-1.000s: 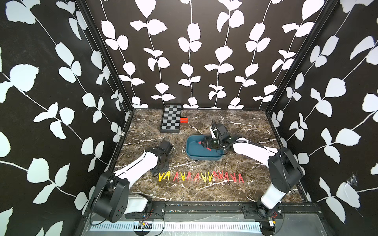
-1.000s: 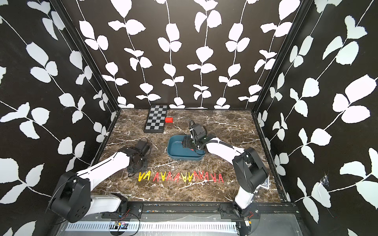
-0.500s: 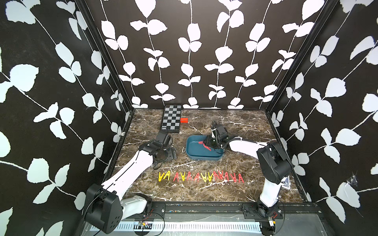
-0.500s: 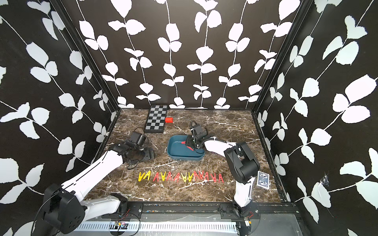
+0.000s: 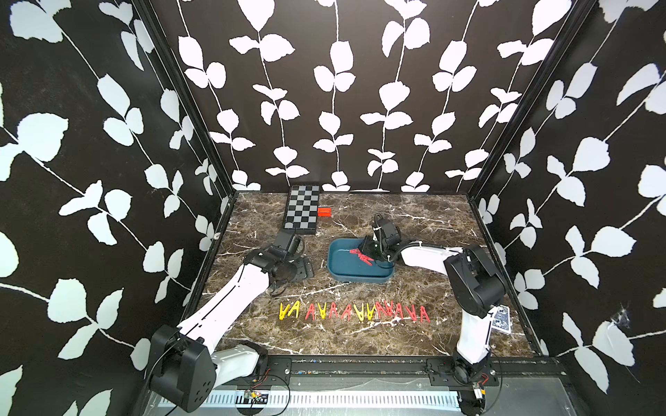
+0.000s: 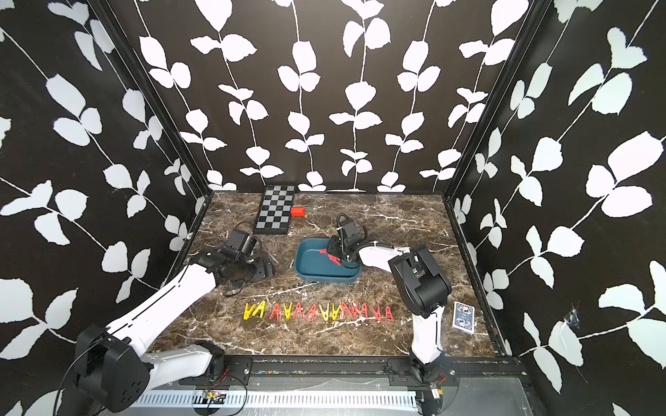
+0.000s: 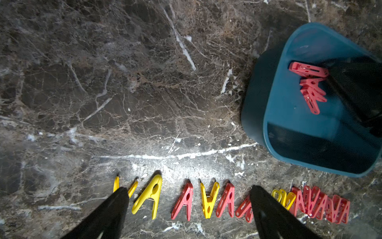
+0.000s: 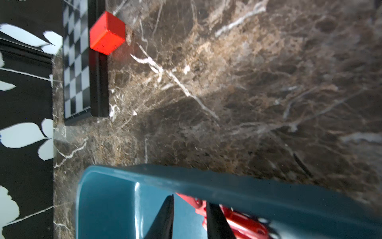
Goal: Take the clothespins out of the storage box
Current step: Place the clothespin at the center of the board, then pick up the clothespin from the storage box.
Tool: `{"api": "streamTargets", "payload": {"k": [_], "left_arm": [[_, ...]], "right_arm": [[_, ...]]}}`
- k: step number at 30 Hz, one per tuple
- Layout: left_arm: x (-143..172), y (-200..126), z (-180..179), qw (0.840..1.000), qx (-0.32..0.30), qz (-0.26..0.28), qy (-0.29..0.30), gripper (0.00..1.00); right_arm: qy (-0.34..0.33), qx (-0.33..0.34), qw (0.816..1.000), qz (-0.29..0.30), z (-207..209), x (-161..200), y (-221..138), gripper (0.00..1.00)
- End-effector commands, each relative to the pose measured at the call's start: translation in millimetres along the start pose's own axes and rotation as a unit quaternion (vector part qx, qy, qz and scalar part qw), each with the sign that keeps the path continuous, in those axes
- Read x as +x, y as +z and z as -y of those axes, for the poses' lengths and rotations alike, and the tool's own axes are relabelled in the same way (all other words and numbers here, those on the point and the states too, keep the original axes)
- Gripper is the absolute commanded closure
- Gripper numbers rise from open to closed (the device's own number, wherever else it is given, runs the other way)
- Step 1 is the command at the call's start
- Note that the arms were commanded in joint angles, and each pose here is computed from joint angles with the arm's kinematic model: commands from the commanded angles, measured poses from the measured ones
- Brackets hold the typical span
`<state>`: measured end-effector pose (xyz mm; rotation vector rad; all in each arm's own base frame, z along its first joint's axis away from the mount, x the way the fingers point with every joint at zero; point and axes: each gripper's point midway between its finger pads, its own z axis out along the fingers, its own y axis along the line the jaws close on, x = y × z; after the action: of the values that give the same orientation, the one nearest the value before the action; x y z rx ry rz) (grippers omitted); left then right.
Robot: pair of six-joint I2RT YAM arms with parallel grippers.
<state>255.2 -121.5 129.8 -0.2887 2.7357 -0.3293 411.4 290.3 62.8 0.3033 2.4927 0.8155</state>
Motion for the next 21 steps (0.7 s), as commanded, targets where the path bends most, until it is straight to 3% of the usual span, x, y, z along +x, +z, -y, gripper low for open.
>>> {"api": "streamTargets", "payload": {"k": [1,17,21], "left_arm": [[-9.2,-11.3,11.6,0.999,0.03,0.016,-0.015,0.06],[-9.1,-12.6,12.7,0.999,0.035,0.019,-0.016,0.06],[-10.3,-13.5,12.8,0.999,0.035,0.021,-0.015,0.05]], "right_arm": [[0.031,-0.016,0.999,0.025,-2.9,-8.2,7.1,0.75],[0.054,0.007,0.998,0.019,7.5,-0.9,21.7,0.76],[0.051,0.007,0.998,0.027,5.9,-2.7,19.9,0.84]]}}
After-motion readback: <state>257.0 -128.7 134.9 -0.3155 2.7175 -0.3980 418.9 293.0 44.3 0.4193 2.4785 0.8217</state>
